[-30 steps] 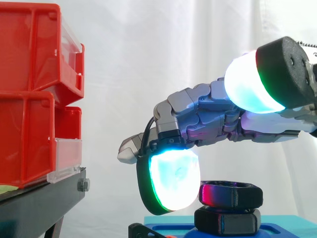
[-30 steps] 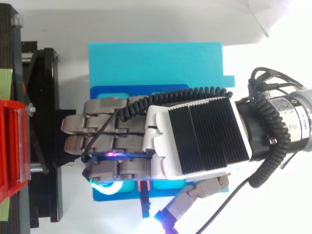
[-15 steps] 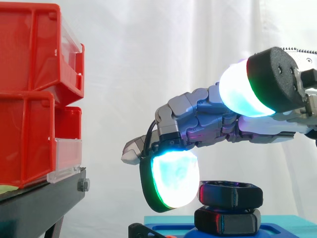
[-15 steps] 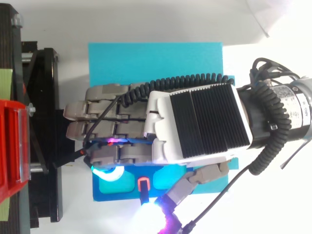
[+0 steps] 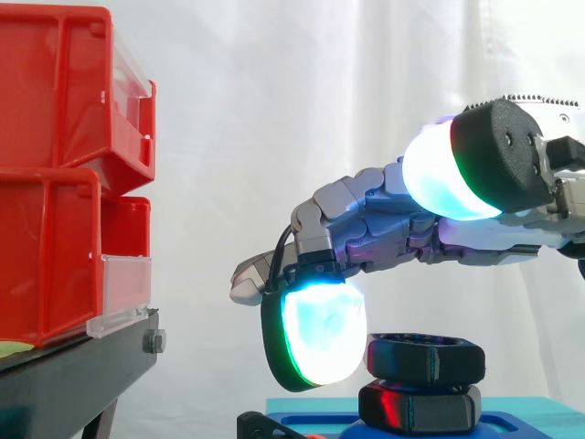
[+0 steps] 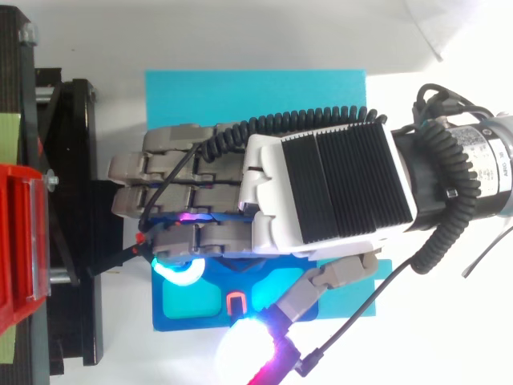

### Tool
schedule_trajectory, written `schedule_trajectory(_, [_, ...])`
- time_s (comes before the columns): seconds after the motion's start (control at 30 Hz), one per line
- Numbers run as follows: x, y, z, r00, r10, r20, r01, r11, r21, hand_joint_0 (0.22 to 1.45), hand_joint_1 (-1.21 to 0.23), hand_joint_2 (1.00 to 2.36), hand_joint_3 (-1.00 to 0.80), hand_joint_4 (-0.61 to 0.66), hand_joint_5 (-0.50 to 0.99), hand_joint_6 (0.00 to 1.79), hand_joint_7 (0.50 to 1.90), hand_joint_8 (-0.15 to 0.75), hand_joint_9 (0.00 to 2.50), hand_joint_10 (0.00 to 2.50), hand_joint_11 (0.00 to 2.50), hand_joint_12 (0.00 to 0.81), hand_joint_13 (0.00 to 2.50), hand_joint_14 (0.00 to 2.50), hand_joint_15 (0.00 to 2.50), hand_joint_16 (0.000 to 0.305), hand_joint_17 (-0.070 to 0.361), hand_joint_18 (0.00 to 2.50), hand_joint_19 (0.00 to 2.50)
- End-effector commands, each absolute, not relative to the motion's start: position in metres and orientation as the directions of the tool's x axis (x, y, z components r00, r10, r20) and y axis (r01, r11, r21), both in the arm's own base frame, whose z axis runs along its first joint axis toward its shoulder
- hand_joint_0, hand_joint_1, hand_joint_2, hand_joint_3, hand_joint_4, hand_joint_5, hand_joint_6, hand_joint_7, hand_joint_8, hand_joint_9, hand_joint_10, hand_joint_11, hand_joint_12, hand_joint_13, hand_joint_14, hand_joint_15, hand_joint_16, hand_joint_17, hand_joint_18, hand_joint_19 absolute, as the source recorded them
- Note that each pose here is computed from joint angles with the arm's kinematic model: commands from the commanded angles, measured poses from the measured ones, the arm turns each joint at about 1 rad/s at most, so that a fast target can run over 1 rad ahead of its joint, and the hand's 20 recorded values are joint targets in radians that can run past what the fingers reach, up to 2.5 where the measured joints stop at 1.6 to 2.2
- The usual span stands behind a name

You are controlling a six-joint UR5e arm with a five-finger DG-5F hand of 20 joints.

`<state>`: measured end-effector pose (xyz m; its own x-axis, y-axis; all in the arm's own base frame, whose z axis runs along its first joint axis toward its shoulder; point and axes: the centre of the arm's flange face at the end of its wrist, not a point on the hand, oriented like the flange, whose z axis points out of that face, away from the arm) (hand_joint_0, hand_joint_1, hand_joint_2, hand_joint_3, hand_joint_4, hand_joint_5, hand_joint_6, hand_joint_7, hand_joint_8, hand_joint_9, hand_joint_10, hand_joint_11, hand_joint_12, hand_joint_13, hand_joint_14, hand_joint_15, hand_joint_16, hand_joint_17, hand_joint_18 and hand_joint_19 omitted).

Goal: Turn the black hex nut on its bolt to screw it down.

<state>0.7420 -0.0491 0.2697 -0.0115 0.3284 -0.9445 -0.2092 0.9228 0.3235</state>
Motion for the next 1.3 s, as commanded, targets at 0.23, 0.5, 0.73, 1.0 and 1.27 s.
schedule_trajectory(0.23, [0.741,-0.051,0.269,-0.02,0.327,-0.945,-0.214,0.922,0.324,0.44,-0.16,1.0,-0.5,0.28,-0.21,0.74,1.0,0.288,0.36,0.01,0.27,0.348,0.26,0.0,0.0,0.057,0.128,0.25,0.17])
schedule_trajectory(0.5, [0.74,-0.053,0.268,-0.023,0.327,-0.945,-0.213,0.922,0.324,0.44,-0.16,1.0,-0.5,0.27,-0.21,0.75,0.98,0.285,0.37,0.01,0.29,0.349,0.27,0.0,0.01,0.057,0.129,0.26,0.17])
schedule_trajectory(0.73, [0.74,-0.058,0.268,-0.019,0.327,-0.945,-0.208,0.923,0.324,0.44,-0.16,1.0,-0.5,0.27,-0.21,0.76,0.96,0.286,0.37,0.01,0.29,0.349,0.27,0.0,0.01,0.057,0.129,0.26,0.18])
schedule_trajectory(1.0, [0.739,-0.064,0.269,-0.02,0.326,-0.945,-0.219,0.921,0.322,0.44,-0.16,1.0,-0.5,0.27,-0.21,0.77,0.96,0.288,0.38,0.01,0.29,0.347,0.28,0.0,0.02,0.057,0.128,0.26,0.18])
schedule_trajectory(1.27, [0.738,-0.074,0.269,-0.016,0.325,-0.945,-0.218,0.922,0.321,0.44,-0.16,1.0,-0.5,0.27,-0.21,0.77,0.95,0.288,0.38,0.01,0.29,0.348,0.28,0.0,0.02,0.057,0.128,0.27,0.19])
